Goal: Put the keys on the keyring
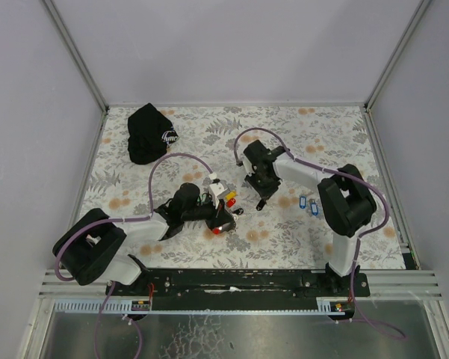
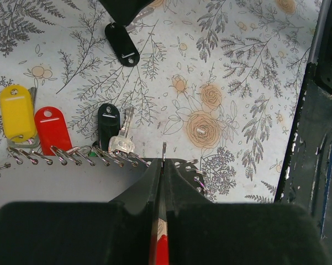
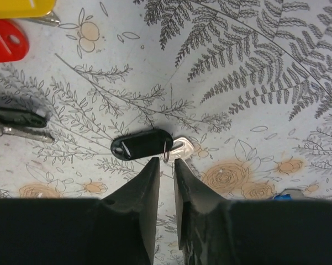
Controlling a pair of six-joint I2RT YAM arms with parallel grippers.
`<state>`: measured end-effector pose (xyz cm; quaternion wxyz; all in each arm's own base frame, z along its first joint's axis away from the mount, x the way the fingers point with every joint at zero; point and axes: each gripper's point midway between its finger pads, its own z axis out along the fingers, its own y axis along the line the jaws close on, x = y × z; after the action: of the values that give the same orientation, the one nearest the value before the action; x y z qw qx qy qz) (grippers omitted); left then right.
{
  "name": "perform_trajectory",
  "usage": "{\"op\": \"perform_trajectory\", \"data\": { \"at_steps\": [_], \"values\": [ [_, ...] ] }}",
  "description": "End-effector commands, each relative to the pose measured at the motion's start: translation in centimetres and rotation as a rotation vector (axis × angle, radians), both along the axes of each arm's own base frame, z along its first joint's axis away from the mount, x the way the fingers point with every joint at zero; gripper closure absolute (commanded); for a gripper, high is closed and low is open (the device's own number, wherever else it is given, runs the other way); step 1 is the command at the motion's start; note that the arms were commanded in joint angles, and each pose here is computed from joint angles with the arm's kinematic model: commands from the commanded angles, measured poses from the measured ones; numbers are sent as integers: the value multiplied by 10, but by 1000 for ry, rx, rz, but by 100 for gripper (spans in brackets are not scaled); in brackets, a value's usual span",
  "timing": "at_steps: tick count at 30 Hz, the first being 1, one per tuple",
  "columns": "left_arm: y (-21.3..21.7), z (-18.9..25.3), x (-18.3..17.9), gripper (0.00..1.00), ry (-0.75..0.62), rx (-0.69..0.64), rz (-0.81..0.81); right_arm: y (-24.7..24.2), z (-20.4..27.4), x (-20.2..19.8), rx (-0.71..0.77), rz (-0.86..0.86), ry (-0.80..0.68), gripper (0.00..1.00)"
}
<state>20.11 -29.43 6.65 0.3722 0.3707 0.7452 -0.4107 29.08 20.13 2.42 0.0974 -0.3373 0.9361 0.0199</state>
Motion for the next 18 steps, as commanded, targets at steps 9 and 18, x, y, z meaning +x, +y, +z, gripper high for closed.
{"op": "perform_trajectory", "data": {
  "at_steps": [9, 18],
  "values": [
    [-9, 15, 5, 99, -58, -35, -23, 15, 49, 8, 299, -25, -358, 71],
    [-9, 15, 5, 99, -58, -35, -21, 21, 49, 5, 499, -27, -582, 68]
  ]
}}
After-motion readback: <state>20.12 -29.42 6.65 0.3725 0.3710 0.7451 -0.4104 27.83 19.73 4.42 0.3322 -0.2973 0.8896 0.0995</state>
